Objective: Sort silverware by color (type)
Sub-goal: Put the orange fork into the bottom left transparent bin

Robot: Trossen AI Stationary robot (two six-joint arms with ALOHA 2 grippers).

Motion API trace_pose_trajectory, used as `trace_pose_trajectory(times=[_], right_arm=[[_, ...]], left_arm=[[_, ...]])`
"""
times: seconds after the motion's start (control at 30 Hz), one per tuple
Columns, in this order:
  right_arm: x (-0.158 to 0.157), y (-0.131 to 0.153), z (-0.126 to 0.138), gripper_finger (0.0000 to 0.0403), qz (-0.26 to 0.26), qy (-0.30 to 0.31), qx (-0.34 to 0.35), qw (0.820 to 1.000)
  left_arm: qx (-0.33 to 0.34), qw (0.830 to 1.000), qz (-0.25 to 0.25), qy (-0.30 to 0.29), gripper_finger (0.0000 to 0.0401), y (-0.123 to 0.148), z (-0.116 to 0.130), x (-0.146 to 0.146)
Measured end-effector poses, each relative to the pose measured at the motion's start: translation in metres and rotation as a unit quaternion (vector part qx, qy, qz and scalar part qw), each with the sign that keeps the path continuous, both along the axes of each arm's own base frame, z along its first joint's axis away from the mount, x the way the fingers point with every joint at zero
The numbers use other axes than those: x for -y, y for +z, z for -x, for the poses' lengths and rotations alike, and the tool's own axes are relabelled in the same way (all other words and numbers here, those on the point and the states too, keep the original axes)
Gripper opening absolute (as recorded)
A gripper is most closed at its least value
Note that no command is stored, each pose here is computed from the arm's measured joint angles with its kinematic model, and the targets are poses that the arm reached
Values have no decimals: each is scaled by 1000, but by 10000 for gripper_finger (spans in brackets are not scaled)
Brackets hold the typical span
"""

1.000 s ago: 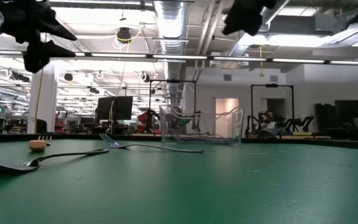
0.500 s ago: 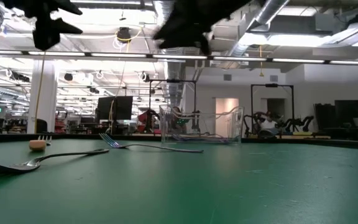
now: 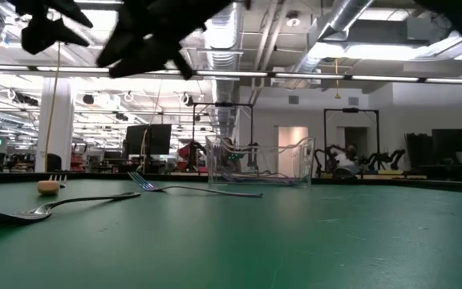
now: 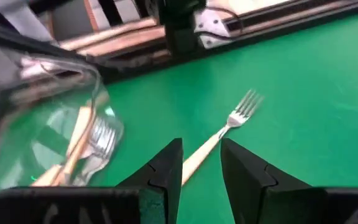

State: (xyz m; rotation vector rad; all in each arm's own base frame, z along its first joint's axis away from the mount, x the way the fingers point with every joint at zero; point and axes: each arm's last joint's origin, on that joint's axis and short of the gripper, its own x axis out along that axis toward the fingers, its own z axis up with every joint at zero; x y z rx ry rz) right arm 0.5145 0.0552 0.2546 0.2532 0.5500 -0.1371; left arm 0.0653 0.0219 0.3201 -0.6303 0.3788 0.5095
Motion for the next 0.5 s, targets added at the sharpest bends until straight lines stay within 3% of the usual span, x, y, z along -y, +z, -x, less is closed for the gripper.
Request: trace_pose_trajectory(times=[0.13,0.23,0.37,0.5], right_arm=[[-19,-3,-15,127,13,25,-38,999],[-33,7,-9,127,30,46,-88,995],[-38,30,17,127,63,74,-154,983],[-30,78,54,127,66,71,-173,980]], left_arm=[[-34,999,15,-1,176,-8,-1,0],[-77,996,10,-33,176,-17,-6,0],[-134,984,-20,-117,176,-24,-18,-1],[-176,955,-69,-228,176,-30,-36,-1]])
